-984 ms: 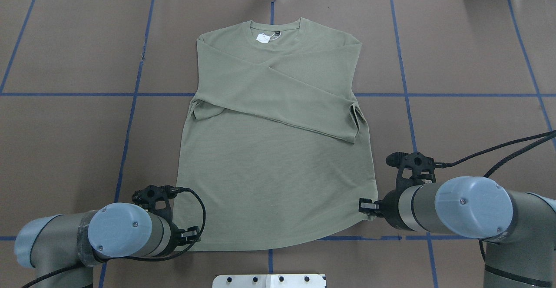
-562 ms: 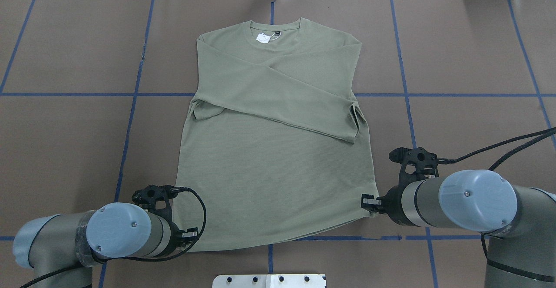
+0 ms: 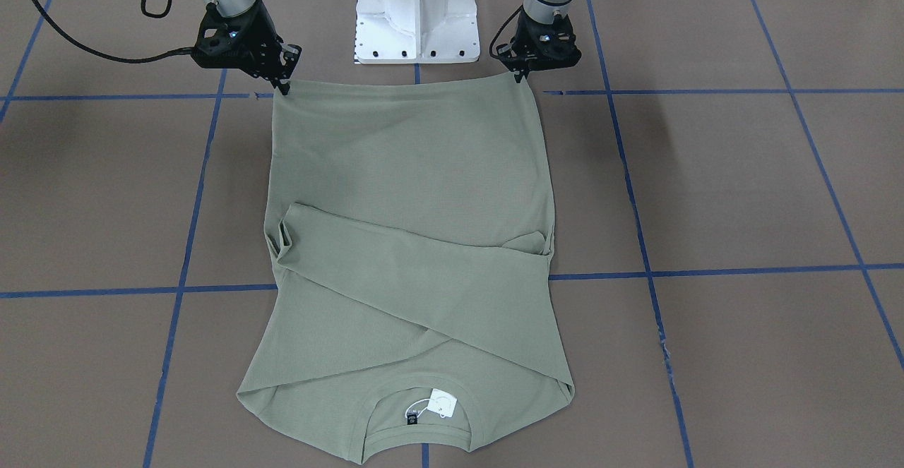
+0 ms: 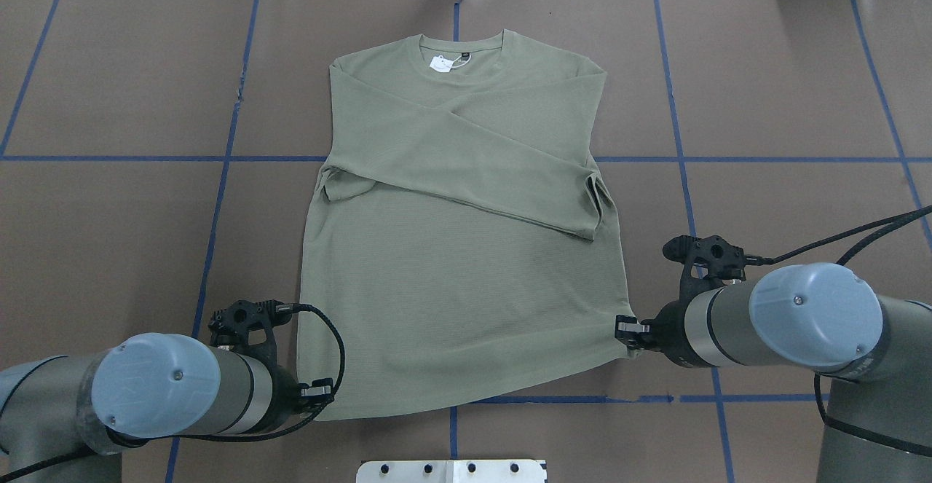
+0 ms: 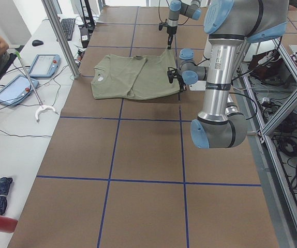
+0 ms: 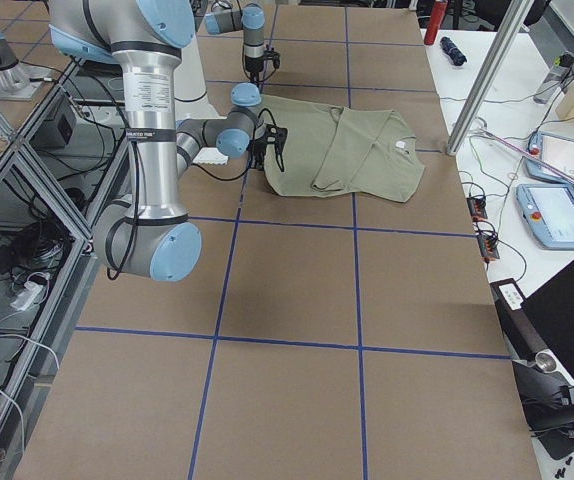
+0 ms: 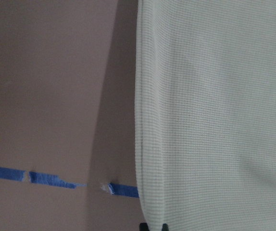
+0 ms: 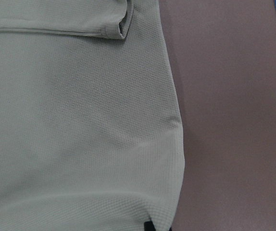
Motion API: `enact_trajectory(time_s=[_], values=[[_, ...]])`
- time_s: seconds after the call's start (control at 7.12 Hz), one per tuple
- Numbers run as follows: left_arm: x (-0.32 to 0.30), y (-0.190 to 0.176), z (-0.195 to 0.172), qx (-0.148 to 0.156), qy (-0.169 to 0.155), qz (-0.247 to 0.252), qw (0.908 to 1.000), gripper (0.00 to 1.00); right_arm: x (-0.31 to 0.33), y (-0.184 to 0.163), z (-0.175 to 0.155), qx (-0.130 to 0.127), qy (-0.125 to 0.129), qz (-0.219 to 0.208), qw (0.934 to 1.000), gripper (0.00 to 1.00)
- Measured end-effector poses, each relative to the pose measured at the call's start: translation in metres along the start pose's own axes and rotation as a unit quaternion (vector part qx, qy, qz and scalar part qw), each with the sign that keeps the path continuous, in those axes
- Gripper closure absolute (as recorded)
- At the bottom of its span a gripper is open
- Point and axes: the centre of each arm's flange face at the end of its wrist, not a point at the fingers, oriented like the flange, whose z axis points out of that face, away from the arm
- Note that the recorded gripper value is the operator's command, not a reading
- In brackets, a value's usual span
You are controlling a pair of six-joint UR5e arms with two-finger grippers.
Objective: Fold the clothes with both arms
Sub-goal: 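Grasp the hem corners nearest the robot with both grippers, then lift the hem with both grippers and carry it toward the collar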
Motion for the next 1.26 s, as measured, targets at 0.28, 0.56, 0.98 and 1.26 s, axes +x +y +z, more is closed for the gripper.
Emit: enact_trajectory(time_s=[0.28,0.56,0.98,1.26], values=[[0.002,0.007,-0.035,-0.001,0.004,0.002,1.0,1.0,0.012,0.007,-0.017,-0.037,-0.001,0.004,0.9993,1.0],[0.005,0.023,-0.072,-0.009,0.005,0.009,0.9999,1.0,0.027,0.03,-0.033,-0.081,0.002,-0.004,0.9967,1.0],[0.006,0.057,-0.098,-0.044,0.008,0.026,0.9987,1.0,0.033,0.068,-0.07,-0.183,-0.012,-0.014,0.9829,1.0],[0.004,0.067,-0.116,-0.061,0.004,0.026,0.9978,1.0,0.033,0.063,-0.083,-0.184,-0.024,-0.011,0.9825,1.0]])
